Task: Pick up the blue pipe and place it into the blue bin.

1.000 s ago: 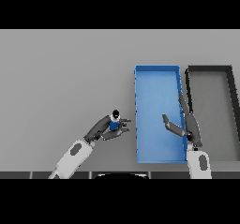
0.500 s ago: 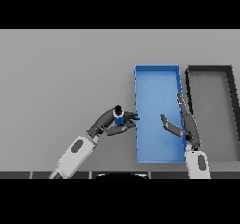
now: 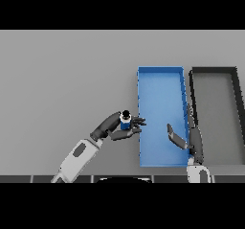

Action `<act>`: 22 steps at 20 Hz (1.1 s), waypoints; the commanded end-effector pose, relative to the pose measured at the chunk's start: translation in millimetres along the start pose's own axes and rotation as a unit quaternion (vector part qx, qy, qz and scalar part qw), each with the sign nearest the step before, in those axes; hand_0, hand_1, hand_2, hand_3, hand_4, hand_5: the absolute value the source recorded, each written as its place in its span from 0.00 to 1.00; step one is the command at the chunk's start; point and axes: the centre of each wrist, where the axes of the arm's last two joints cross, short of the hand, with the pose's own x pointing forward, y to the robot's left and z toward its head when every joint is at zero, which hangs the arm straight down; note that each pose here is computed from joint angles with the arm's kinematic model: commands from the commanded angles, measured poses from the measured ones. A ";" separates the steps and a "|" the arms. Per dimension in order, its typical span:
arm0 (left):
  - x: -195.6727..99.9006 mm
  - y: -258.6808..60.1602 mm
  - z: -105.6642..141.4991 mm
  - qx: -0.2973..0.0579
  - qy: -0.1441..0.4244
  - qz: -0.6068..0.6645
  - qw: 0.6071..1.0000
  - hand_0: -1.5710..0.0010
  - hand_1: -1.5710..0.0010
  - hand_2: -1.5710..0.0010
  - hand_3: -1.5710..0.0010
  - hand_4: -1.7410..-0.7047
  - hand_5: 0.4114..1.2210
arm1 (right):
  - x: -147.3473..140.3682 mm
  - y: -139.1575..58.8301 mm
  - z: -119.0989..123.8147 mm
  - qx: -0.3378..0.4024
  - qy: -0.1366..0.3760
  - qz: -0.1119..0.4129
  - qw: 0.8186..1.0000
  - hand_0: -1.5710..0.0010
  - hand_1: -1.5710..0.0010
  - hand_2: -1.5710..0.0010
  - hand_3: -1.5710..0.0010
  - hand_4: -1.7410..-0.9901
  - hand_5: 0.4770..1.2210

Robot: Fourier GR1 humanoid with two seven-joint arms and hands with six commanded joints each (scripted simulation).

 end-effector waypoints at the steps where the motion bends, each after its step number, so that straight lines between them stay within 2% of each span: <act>1: 0.6 0.9 -1.4 0.001 0.002 -0.001 1.000 0.00 0.00 0.00 0.00 0.27 1.00 | 3.0 9.5 18.1 -0.034 0.012 0.002 0.999 1.00 1.00 1.00 1.00 0.80 0.22; 3: 0.5 2.1 -3.4 0.003 -0.002 -0.009 1.000 0.00 0.00 0.00 0.00 0.27 1.00 | 12.8 30.7 59.0 -0.108 0.032 0.006 0.994 1.00 1.00 1.00 1.00 0.74 0.22; 4: 3.7 2.6 -6.0 0.001 -0.003 -0.008 1.000 0.00 0.00 0.00 0.00 0.26 1.00 | 18.3 37.9 66.9 -0.133 0.049 0.007 0.990 1.00 1.00 1.00 1.00 0.73 0.22; 6: -3.6 2.7 -2.5 -0.003 0.005 -0.002 1.000 0.00 0.00 0.00 0.00 0.26 1.00 | 31.4 39.3 73.7 -0.158 0.043 0.013 0.986 1.00 1.00 0.99 1.00 0.74 0.22; 8: -0.2 1.4 -3.5 -0.009 -0.002 -0.004 1.000 0.00 0.00 0.00 0.00 0.26 1.00 | 44.4 36.7 76.4 -0.135 -0.008 -0.058 0.989 1.00 0.99 0.96 1.00 0.72 0.22; 9: 1.4 1.8 -5.2 -0.008 -0.007 0.000 1.000 0.00 0.00 0.00 0.00 0.26 1.00 | 53.2 33.2 74.6 -0.102 -0.018 -0.092 0.990 1.00 0.99 0.94 1.00 0.72 0.20; 10: 5.5 0.3 -6.7 -0.011 -0.009 0.001 1.000 0.00 0.00 0.00 0.00 0.26 1.00 | 56.0 32.4 75.3 -0.069 0.012 -0.108 0.992 1.00 0.98 0.93 1.00 0.71 0.18; 12: 2.5 -1.0 -4.3 -0.015 -0.004 -0.002 1.000 0.00 0.00 0.00 0.00 0.26 1.00 | 63.2 27.5 67.0 0.000 0.026 -0.121 0.992 1.00 0.98 0.92 1.00 0.69 0.17; 15: 3.8 2.8 -4.5 -0.012 -0.001 -0.002 1.000 0.00 0.00 0.00 0.00 0.26 1.00 | 91.2 15.4 42.7 0.076 -0.005 -0.121 0.990 1.00 0.99 0.93 1.00 0.66 0.12; 20: 0.8 0.8 -5.8 -0.012 0.004 -0.015 1.000 0.00 0.00 0.00 0.00 0.26 1.00 | 132.6 21.0 6.8 0.169 -0.033 -0.069 0.983 1.00 1.00 0.96 1.00 0.60 0.11; 22: 4.4 1.6 -5.8 -0.016 -0.002 -0.016 1.000 0.00 0.00 0.00 0.00 0.26 1.00 | 146.8 31.1 -6.0 0.198 -0.056 -0.060 0.977 1.00 1.00 0.97 1.00 0.59 0.11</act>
